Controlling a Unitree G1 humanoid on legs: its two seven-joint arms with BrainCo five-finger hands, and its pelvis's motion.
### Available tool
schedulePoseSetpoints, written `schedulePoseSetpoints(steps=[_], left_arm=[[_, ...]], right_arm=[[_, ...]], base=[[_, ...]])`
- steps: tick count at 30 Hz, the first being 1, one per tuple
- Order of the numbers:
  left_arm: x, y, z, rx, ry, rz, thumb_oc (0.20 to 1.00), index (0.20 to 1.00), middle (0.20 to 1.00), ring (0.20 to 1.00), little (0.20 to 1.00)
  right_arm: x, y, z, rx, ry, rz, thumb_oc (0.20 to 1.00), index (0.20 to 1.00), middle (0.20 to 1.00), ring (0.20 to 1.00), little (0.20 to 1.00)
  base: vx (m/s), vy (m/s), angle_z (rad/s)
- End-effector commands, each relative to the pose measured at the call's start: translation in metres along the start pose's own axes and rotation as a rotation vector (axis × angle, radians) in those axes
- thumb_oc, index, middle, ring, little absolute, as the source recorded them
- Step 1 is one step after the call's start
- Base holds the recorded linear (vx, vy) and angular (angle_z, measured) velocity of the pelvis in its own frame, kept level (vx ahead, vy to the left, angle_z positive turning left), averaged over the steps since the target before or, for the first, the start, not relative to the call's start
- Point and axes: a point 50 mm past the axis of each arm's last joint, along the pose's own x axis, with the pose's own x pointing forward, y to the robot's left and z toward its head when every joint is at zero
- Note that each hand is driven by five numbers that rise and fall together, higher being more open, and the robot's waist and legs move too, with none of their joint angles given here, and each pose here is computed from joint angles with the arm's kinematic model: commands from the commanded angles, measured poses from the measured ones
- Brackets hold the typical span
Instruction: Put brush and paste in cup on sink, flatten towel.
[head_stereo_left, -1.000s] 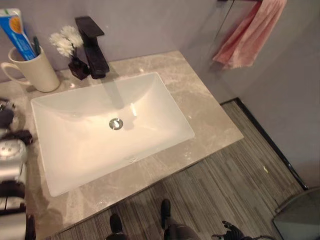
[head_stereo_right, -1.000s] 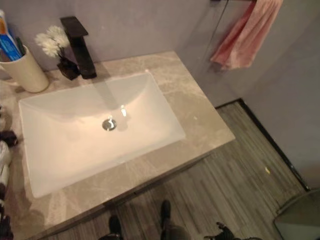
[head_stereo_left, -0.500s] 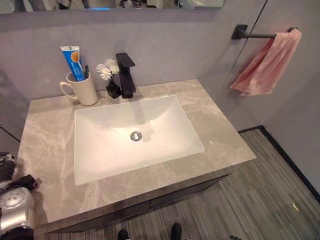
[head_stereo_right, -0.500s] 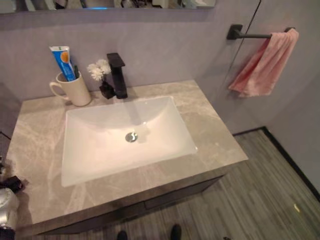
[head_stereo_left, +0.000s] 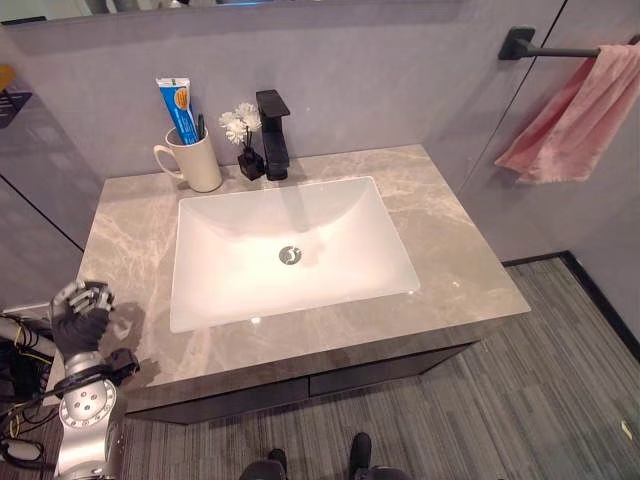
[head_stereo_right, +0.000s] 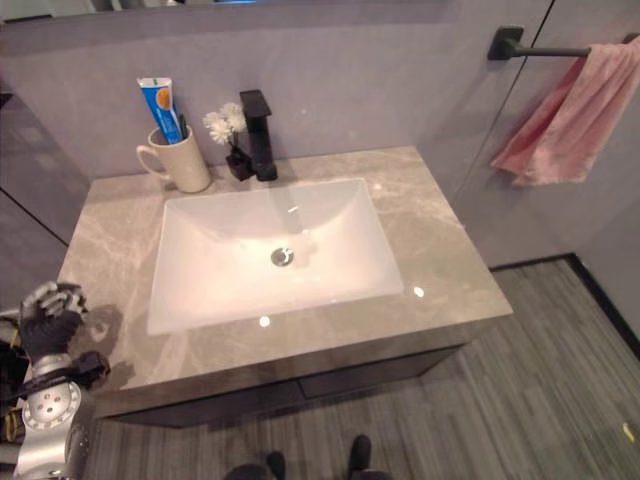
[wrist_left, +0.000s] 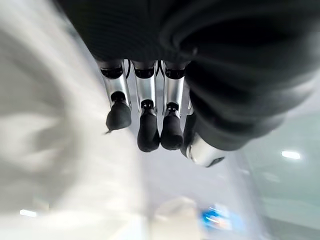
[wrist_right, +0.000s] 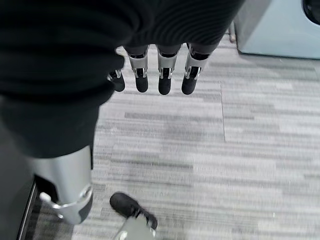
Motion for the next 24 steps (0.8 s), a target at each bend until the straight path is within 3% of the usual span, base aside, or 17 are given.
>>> schedulePoseSetpoints(steps=[1, 8, 11, 24], left_arm=[[0.004, -0.005, 0.036, -0.052, -0.207, -0.089, 0.200, 0.200, 0.200, 0.200, 0.200], [0.002, -0.063, 0.071, -0.081, -0.371, -0.427, 0.200, 0.200, 0.200, 0.200, 0.200], [-0.001, -0.076, 0.079, -0.074, -0.409, -0.493, 0.200, 0.200, 0.200, 0.200, 0.200], [-0.025, -0.111, 0.036, -0.073, -0.193, -0.675, 0.200, 0.200, 0.200, 0.200, 0.200]], right_arm=[[0.003, 0.003, 0.018, 0.044, -0.062, 0.000, 1.000, 1.000, 1.000, 1.000, 1.000], [0.002, 0.016, 0.045, 0.065, -0.192, 0.033, 1.000, 1.000, 1.000, 1.000, 1.000], [0.000, 0.017, 0.059, 0.046, -0.254, 0.032, 1.000, 1.000, 1.000, 1.000, 1.000], [-0.004, 0.011, 0.068, 0.059, -0.320, -0.033, 1.000, 1.000, 1.000, 1.000, 1.000]], base=[[-0.05, 0.238, -0.24], [-0.15, 0.199, -0.50], [-0.16, 0.113, -1.64], [-0.06, -0.049, -1.19]])
